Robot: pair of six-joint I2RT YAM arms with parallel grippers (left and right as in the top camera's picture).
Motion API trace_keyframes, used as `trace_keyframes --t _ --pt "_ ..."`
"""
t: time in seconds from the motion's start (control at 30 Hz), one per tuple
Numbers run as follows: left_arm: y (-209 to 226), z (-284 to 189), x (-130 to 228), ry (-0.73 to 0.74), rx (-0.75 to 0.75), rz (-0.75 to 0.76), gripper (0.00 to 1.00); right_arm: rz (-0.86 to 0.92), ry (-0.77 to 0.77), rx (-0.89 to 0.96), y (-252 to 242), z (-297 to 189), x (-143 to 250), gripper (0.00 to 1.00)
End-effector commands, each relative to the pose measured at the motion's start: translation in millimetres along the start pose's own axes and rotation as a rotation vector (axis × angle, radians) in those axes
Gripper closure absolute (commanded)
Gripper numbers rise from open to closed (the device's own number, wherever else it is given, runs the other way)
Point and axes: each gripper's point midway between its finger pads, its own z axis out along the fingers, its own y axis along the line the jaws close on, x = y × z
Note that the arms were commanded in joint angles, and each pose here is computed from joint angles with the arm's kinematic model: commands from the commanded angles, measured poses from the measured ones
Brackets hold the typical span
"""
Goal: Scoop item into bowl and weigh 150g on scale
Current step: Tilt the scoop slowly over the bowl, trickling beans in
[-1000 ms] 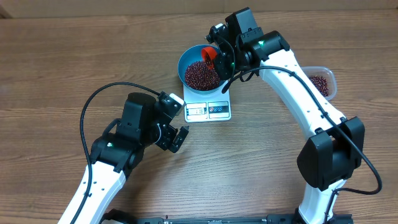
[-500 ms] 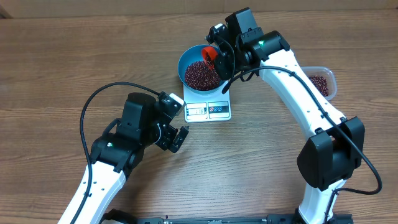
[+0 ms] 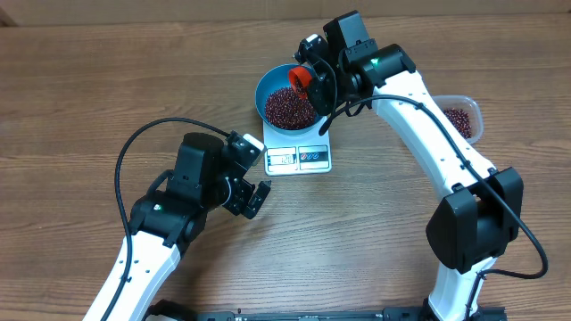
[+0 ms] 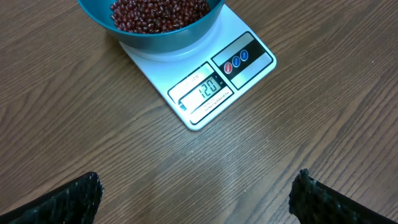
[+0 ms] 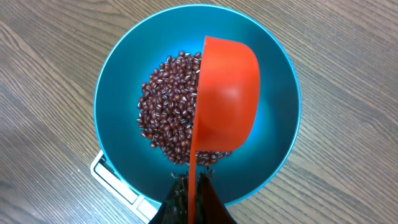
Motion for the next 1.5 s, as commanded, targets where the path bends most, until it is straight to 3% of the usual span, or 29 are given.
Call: trace_keyframes --t 0.0,1.47 --pt "-3.0 2.8 3.7 0.01 0.016 0.022 0.01 -0.045 -0.035 0.023 -1.2 -7.7 -12.8 0.96" --pt "-2.9 3.0 3.8 0.011 0.016 0.022 0.0 -0.098 -0.022 0.074 -9.8 -8.0 -11.3 0.96"
